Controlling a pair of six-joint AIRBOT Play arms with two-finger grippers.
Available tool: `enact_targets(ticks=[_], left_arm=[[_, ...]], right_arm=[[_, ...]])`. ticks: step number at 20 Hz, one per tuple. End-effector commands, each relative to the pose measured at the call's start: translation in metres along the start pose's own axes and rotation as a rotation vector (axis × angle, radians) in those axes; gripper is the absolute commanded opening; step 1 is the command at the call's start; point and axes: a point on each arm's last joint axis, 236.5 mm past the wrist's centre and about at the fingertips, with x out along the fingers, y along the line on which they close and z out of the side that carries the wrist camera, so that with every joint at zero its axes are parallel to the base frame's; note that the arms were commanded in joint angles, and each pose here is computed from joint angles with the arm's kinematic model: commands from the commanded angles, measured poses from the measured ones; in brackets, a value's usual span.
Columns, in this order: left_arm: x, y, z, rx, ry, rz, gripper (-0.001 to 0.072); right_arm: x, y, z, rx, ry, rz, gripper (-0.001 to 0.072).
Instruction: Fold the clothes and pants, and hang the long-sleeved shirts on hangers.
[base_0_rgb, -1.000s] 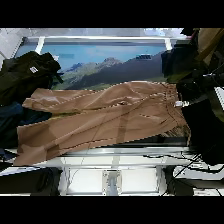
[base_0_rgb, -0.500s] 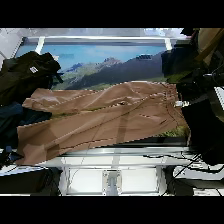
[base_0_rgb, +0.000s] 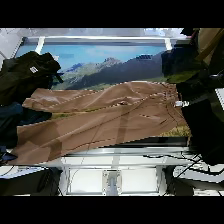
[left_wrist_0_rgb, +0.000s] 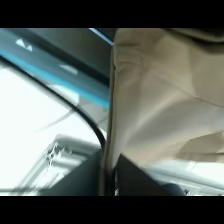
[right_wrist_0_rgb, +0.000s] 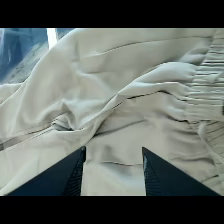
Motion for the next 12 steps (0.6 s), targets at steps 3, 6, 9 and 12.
enact_targets(ticks=[3,6,9,12], left_arm=[[-0.005,-0.004,-0.007,-0.035,0.016,0.003,0.0482],[-0.005,-0.003,-0.009,-0.034,0.023,0.005,0.0483],[-0.005,0.005,-0.015,-0.034,0.047,0.04,0.0484],[0.007,0.005,-0.014,-0.039,0.038,0.037,0.0483]], right_arm=[[-0.007,-0.007,0.001,-0.019,-0.015,-0.02,0.0389],[-0.007,-0.007,0.001,-0.019,-0.014,-0.019,0.0388],[-0.007,-0.007,0.001,-0.019,-0.013,-0.019,0.0388],[-0.007,-0.007,0.001,-0.018,-0.014,-0.018,0.0388]])
